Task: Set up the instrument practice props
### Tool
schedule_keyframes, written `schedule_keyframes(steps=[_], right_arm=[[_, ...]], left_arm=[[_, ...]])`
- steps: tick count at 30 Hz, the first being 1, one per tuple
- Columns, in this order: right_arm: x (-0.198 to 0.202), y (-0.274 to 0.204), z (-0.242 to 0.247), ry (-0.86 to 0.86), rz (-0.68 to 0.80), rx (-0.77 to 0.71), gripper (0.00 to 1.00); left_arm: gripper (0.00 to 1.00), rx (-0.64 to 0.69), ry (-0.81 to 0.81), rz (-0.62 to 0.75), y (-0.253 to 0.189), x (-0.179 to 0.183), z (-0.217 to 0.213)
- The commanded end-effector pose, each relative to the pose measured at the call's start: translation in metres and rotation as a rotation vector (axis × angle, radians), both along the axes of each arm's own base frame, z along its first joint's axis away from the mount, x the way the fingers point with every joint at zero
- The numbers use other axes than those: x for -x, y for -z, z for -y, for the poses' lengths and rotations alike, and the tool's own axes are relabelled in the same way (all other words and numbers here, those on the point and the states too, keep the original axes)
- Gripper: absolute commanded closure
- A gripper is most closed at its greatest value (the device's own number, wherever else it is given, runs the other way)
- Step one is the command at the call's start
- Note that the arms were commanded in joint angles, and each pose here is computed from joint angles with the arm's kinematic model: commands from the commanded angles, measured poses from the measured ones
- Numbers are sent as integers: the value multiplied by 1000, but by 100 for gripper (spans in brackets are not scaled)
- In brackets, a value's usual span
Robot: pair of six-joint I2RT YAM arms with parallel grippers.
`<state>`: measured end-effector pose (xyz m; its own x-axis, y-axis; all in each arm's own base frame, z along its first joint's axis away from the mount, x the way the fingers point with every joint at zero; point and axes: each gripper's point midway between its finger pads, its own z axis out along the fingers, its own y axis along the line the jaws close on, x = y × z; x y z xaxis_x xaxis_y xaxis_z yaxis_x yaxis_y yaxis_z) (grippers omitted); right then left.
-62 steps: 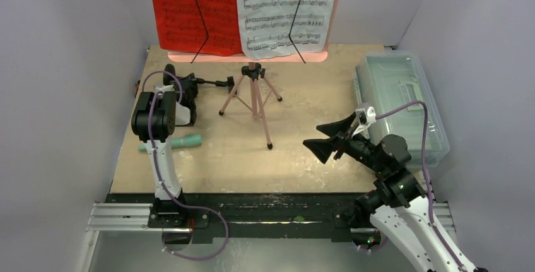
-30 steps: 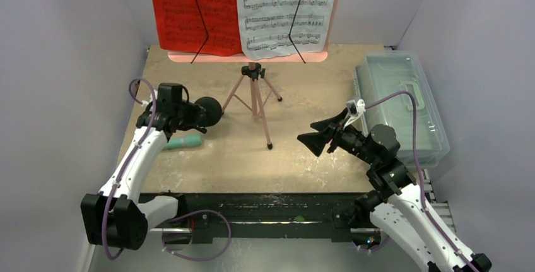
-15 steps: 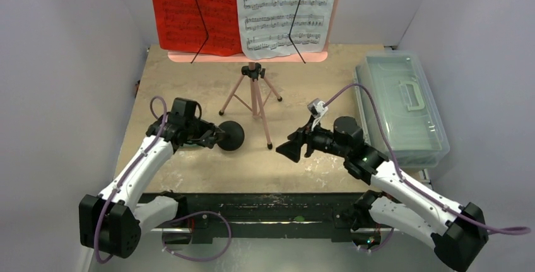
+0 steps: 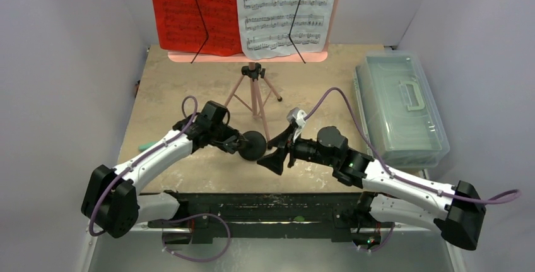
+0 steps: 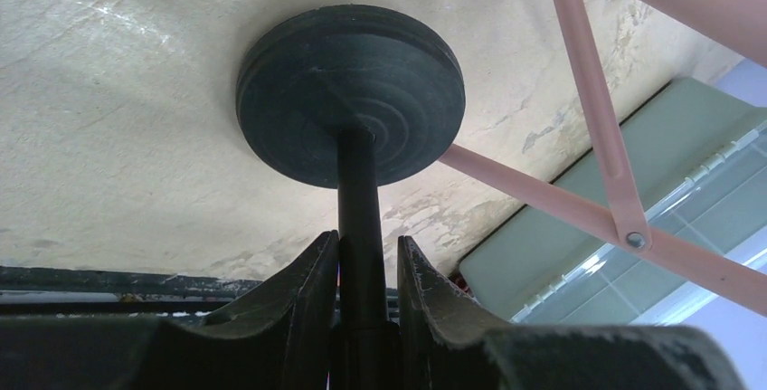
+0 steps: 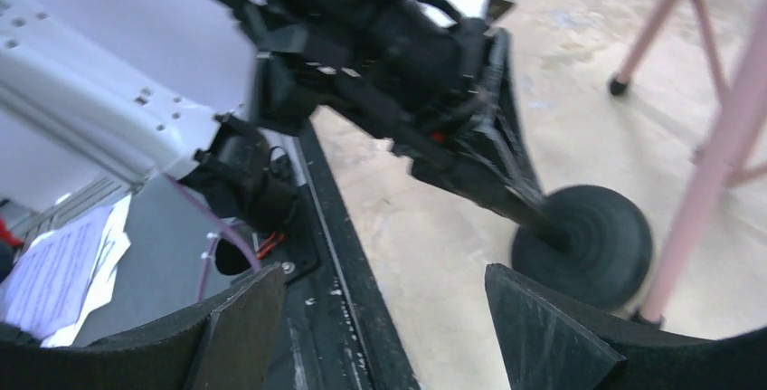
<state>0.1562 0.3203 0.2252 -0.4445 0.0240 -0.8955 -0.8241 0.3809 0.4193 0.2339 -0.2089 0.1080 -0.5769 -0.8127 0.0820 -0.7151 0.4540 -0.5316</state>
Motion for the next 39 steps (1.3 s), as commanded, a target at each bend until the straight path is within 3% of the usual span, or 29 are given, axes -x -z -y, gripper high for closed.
schedule_keyframes(steps=[1, 5, 12, 15, 22, 26, 30, 33, 35, 39], right_arm=[[10, -44, -15, -38, 188, -98, 14], [4, -52, -18, -24, 216, -95, 14], [1, -47, -25, -22, 201, -103, 13], [2, -45, -24, -18, 192, -118, 13], [1, -43, -17, 4, 200, -105, 12], [2, -41, -12, 13, 200, -96, 12], [4, -38, -8, 16, 198, -93, 12], [5, -34, -5, 19, 193, -83, 12], [5, -32, -3, 24, 190, -76, 12], [6, -30, 0, 27, 190, -70, 12]], left_arm=[[94, 21, -31, 66, -3, -18, 6], [47, 14, -28, 68, 0, -18, 5], [7, -38, -42, 76, -5, -18, -5], [1, -70, -38, 83, -6, -19, -10], [0, -225, -63, 161, -14, -39, -56], [0, -397, -139, 150, -13, -46, -128], [0, -666, -258, 196, -32, -51, -208], [0, -851, -358, 113, -33, -38, -258], [0, -830, -404, 21, -16, -28, -272], [0, -624, -498, -156, 28, -17, -276]])
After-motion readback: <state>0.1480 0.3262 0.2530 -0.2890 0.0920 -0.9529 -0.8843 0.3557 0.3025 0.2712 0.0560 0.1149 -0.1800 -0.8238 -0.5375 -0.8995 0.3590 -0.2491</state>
